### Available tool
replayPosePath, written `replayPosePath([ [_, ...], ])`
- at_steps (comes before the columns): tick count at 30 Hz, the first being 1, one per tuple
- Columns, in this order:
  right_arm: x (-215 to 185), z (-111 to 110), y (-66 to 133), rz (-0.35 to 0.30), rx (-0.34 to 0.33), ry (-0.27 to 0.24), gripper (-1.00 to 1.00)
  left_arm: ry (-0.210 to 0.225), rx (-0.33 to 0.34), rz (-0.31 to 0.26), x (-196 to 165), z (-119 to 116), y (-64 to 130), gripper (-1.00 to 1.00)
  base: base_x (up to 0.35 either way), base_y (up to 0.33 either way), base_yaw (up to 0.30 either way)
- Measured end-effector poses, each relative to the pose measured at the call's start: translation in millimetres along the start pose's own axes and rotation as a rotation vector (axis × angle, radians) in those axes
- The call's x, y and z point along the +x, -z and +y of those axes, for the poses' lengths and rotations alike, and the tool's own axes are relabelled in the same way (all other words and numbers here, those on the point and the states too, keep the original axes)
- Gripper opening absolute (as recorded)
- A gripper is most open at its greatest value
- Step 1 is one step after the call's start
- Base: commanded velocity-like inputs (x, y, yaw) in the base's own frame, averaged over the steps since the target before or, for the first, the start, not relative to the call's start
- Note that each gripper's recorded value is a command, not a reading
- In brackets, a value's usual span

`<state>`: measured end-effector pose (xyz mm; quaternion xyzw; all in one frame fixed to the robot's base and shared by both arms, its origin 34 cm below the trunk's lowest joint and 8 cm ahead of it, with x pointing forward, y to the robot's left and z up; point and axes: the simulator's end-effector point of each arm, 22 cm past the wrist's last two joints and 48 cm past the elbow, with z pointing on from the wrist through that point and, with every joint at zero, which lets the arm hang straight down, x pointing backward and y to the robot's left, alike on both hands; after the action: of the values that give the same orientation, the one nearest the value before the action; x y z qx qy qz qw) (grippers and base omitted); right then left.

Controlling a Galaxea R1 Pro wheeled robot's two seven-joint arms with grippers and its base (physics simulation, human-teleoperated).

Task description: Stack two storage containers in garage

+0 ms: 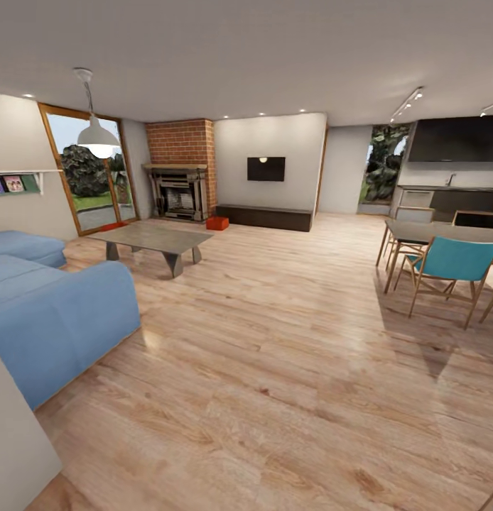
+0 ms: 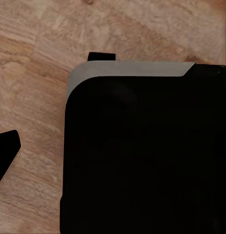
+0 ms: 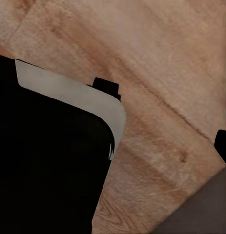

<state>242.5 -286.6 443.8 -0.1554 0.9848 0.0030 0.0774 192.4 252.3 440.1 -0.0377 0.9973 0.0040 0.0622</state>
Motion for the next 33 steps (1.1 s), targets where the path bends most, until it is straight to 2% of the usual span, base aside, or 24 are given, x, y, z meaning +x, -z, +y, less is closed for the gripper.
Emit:
replayPosePath([
  [8,0.0,-0.5,0.0,0.000,0.001,0.014,1.00,0.000,0.000,0.000,0.0,-0.1,0.0,1.00,0.321,0.000,0.000],
  [16,-2.6,7.6,-0.6,-0.004,-0.009,0.012,1.00,0.000,0.000,-0.001,-0.3,-0.1,0.0,1.00,0.321,0.000,0.000],
  [33,-2.5,7.5,-0.5,-0.003,-0.010,0.016,1.00,-0.002,0.001,-0.004,-1.0,-0.3,0.0,1.00,0.321,0.000,0.000],
])
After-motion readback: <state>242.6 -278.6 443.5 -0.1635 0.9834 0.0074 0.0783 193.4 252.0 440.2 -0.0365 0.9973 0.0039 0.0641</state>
